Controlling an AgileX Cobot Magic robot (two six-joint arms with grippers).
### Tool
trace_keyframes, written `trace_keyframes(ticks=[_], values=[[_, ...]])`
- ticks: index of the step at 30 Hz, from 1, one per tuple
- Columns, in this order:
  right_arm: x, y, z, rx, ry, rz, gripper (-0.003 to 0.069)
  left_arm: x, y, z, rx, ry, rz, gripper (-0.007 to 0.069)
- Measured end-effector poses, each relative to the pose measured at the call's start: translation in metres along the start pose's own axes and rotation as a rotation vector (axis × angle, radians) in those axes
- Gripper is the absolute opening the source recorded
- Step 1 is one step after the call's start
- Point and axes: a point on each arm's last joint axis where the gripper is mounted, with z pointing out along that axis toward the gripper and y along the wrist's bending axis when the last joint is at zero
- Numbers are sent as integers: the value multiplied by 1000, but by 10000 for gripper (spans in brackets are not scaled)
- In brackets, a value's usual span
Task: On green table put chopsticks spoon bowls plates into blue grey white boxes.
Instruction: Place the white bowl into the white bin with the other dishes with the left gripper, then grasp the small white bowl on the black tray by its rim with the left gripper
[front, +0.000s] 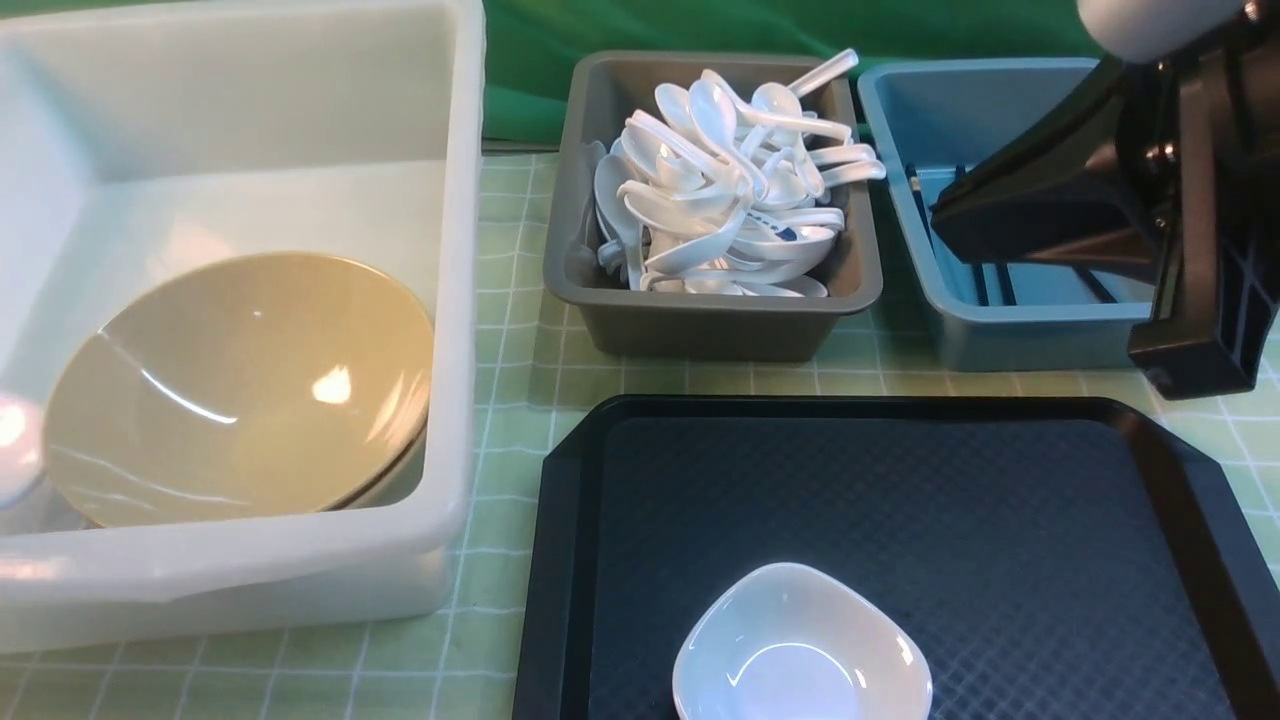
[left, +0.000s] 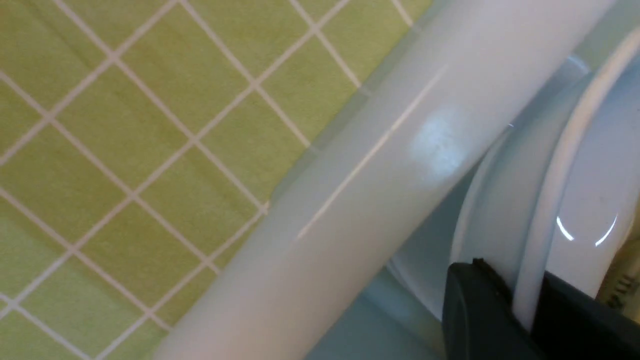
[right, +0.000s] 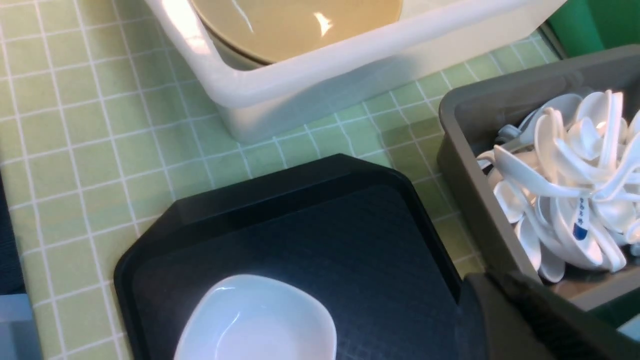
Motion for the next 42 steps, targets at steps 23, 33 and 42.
trace_keyframes(ticks=[23,33,42], values=[[4,3,0,-29,42,2,26,3,-2,-2,-64,9,-115,235],[5,2,-1,-17,56,15,28,14,-46,-90,133,-199,64,439],[9,8,-34,74,18,93,38,140,-214,-97,671,-10,1029,451]])
